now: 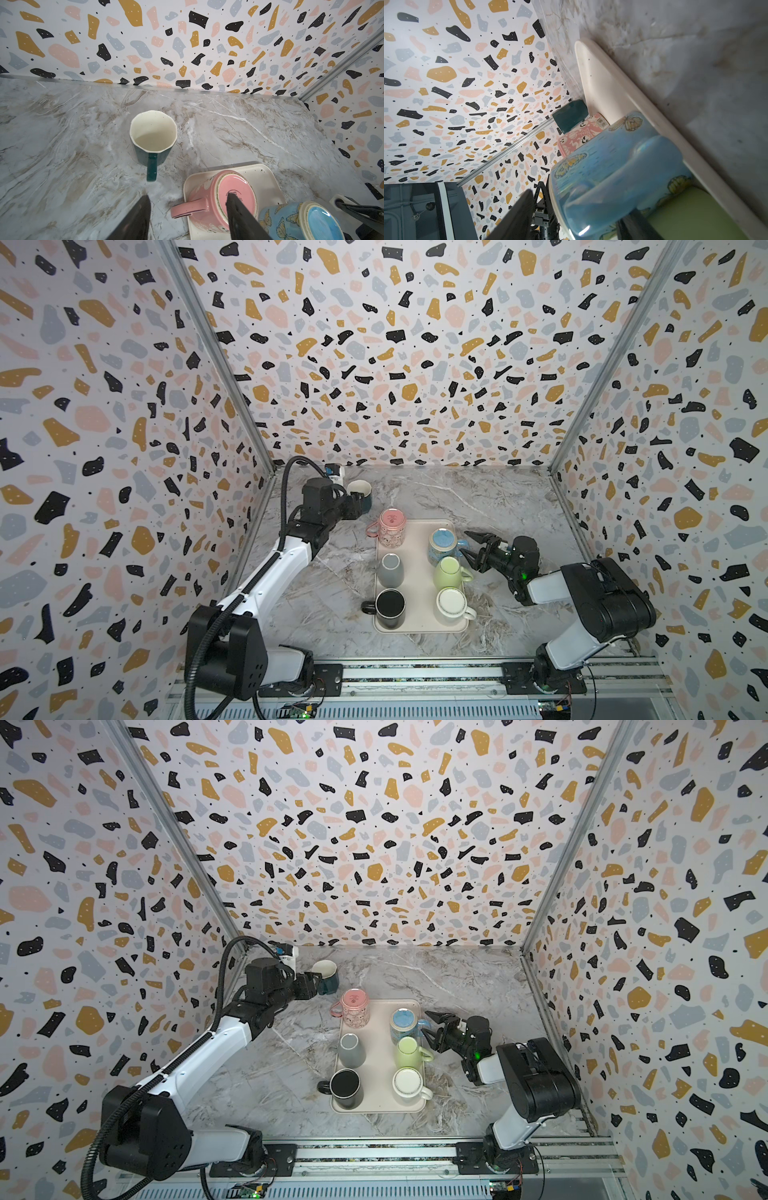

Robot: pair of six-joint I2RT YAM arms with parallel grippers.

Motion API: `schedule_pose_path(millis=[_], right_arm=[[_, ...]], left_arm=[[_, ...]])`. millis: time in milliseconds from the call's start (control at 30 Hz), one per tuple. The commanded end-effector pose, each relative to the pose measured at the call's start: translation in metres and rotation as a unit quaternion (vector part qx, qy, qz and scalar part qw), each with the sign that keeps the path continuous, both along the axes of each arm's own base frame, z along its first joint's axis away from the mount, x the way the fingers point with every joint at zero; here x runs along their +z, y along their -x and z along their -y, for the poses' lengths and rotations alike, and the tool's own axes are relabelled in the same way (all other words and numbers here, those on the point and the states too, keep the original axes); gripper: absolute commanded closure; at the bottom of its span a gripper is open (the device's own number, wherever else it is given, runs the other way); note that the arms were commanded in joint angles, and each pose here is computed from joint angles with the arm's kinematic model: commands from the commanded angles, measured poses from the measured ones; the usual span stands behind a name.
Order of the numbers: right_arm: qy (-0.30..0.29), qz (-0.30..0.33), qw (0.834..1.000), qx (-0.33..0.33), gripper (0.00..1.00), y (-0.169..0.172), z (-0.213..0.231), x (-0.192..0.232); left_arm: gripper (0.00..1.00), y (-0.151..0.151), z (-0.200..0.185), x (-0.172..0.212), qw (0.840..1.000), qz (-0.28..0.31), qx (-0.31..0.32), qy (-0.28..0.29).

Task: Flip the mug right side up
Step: 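Move the right gripper down onto the upside-down blue butterfly mug on the tray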

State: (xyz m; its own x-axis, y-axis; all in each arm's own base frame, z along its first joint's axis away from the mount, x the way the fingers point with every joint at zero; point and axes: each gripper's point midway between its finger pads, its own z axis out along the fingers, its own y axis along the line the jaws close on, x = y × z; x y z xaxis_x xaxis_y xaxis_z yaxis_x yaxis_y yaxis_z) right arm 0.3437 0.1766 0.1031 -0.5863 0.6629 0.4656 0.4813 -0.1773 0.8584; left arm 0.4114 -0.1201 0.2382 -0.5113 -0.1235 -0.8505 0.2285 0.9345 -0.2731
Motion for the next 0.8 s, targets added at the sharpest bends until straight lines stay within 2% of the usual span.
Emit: schedule_pose_path(millis=[0,167,767], right_arm=[[-0.026,0.02,0.999,-0.019,0.4,-0.011,0.001,0.011],[-0.058,0.034,0.997,-0.028,0.44,-0.021,-0.002,0.017],[-0.071,0.029,0.996,-0.036,0.49,-0.038,-0.009,0.019]], left_arm=[[0.4,-0.004,-0.003,0.017,1.0,0.021,0.005,-0.006],[0.41,-0.004,-0.004,0.016,1.0,0.019,0.005,-0.01],[0.4,-0.003,-0.004,0.015,1.0,0.015,0.005,-0.014]])
